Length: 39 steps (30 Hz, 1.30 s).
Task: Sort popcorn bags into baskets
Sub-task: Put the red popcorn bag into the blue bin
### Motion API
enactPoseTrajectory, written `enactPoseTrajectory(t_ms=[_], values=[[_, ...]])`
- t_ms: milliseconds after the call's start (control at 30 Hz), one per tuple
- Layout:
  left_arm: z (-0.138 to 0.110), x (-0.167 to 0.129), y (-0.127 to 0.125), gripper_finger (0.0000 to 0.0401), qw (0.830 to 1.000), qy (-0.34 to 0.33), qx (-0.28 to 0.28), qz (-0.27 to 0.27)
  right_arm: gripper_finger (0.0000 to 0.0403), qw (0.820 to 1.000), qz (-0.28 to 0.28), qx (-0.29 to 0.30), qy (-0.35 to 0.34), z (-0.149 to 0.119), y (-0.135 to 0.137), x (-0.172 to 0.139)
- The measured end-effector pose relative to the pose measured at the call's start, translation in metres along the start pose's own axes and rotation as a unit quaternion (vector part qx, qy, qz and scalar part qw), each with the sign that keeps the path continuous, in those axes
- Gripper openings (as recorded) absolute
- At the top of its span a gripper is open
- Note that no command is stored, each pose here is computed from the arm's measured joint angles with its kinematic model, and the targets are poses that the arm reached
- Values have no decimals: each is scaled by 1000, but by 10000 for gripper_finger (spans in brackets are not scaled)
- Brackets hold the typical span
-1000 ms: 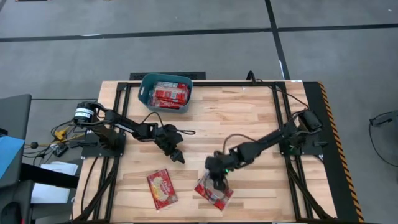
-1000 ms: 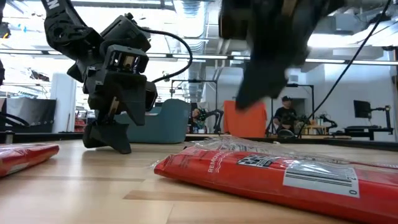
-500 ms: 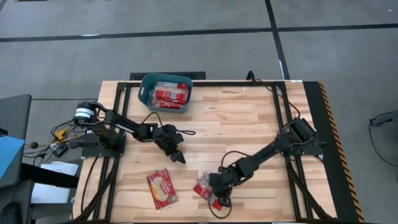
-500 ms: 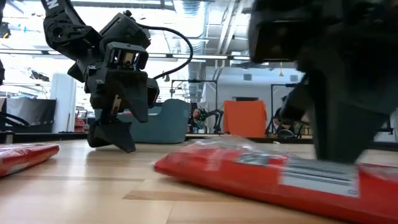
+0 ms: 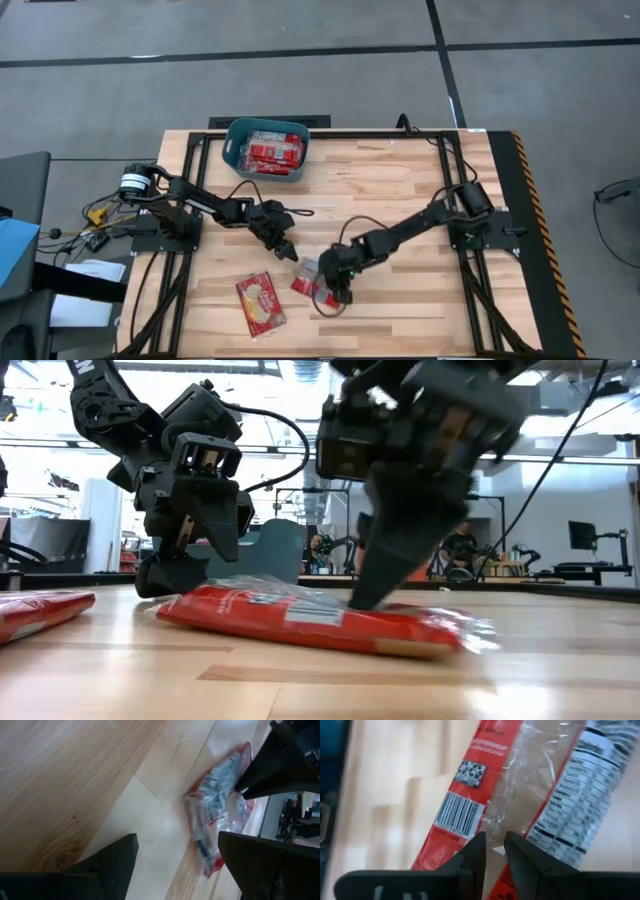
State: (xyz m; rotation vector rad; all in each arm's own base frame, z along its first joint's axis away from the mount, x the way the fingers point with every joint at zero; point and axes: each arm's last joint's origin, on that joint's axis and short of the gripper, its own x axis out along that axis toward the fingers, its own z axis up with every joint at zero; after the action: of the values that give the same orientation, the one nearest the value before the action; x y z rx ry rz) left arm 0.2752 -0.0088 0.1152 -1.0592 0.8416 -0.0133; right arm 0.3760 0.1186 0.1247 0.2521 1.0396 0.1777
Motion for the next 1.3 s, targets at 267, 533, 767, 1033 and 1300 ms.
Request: enactPoseTrajectory(t_ms=[267,533,767,1033,1300], values=[[0,0,0,273,1000,-8,-9,7,107,995,-50,6,-82,25,-43,-5],[0,0,1,273,1000,-13,-7,12,107,991,-69,-5,-118,34,-49,-13],[1,0,1,273,1000,-18,1,15,107,989,-52,-16,-138,38,-32,-22],[1,0,0,273,1000,-26,8,14,107,993,-61,-4,-106,24,-21,-7],[-2,2,-3,273,1000,-27,3,12,107,990,-69,14,-120,25,-38,13]])
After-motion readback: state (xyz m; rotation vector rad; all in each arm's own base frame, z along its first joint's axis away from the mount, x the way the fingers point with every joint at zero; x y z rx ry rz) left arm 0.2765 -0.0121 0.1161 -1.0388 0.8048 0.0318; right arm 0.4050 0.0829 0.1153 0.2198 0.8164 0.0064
